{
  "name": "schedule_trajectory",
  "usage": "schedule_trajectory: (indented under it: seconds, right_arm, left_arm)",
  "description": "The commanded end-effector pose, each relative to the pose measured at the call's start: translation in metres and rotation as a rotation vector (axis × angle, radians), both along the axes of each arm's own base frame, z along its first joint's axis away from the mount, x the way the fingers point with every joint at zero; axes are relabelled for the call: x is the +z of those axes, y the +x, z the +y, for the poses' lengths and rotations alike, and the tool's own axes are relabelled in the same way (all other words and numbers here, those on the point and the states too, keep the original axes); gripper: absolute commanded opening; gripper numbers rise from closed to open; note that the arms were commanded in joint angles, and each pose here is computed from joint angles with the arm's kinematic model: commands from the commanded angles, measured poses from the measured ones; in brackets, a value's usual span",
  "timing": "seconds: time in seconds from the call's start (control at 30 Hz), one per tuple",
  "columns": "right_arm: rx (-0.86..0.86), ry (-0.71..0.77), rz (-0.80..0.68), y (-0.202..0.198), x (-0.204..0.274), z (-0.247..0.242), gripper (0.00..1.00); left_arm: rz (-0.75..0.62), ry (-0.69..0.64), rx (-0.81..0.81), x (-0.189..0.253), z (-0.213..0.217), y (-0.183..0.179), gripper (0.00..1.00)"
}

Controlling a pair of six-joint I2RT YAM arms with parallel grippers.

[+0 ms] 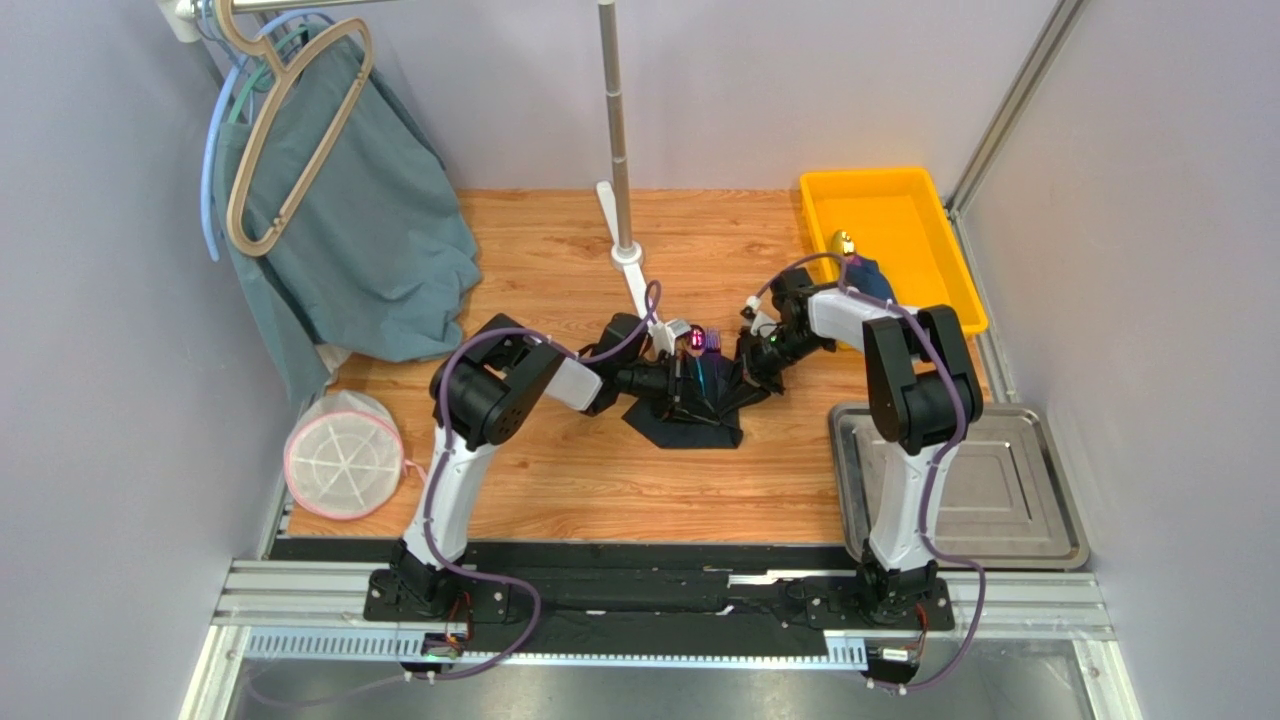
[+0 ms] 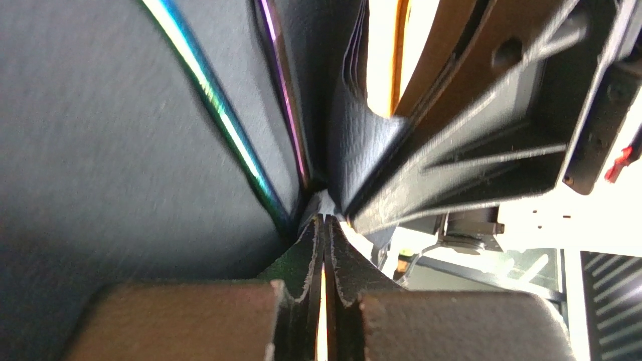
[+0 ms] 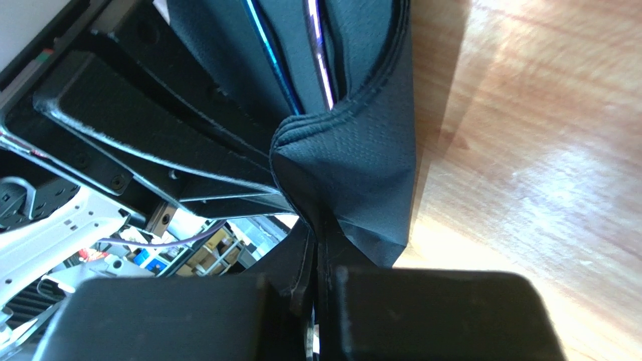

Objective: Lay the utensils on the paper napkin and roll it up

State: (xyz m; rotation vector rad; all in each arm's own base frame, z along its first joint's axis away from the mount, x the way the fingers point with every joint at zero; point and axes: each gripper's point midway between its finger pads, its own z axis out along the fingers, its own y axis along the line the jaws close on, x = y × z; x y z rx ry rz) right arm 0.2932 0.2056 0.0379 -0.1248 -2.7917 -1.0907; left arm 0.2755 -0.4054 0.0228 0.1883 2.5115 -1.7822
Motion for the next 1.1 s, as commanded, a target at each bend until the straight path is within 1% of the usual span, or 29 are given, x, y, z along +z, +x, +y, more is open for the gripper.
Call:
schedule_trajectory:
  seconds: [0.0,0.13,0.23,0.37,0.43,0.57,0.7,1.07]
  right_arm:
    - [-0.020,-0.016,-0.031,0.015,-0.001,-0.001,0.00]
    - [-0.024,-0.016,-0.032,0.016,-0.001,-0.001,0.00]
    - [-0.025,-0.013,-0.036,0.016,0.001,0.000,0.00]
    - [-0.028,-0.006,-0.038,0.017,0.004,0.001,0.00]
    - [-0.028,-0.001,-0.038,0.016,0.006,0.002,0.00]
    - [-0.029,0.006,-0.038,0.015,0.008,0.002,0.00]
    - [-0.034,0.018,-0.038,0.014,0.012,0.005,0.00]
    - [-0.046,0.069,-0.020,0.015,0.018,0.023,0.00]
  left_arm:
    - [-0.089,-0.020,-0.001,0.025,0.004,0.001,0.03]
    - [-0.108,-0.031,-0.011,0.038,0.007,-0.003,0.05]
    - [-0.092,-0.008,-0.015,0.035,0.014,-0.008,0.05]
    - [-0.066,0.050,-0.021,0.021,0.028,-0.013,0.05]
    - [-0.056,0.091,-0.031,0.011,0.034,-0.015,0.03]
    - [-0.067,0.123,-0.028,0.008,0.035,-0.011,0.00]
    - [-0.061,0.152,-0.031,-0.002,0.034,-0.007,0.00]
    - [-0.030,0.170,-0.029,-0.012,0.034,-0.007,0.00]
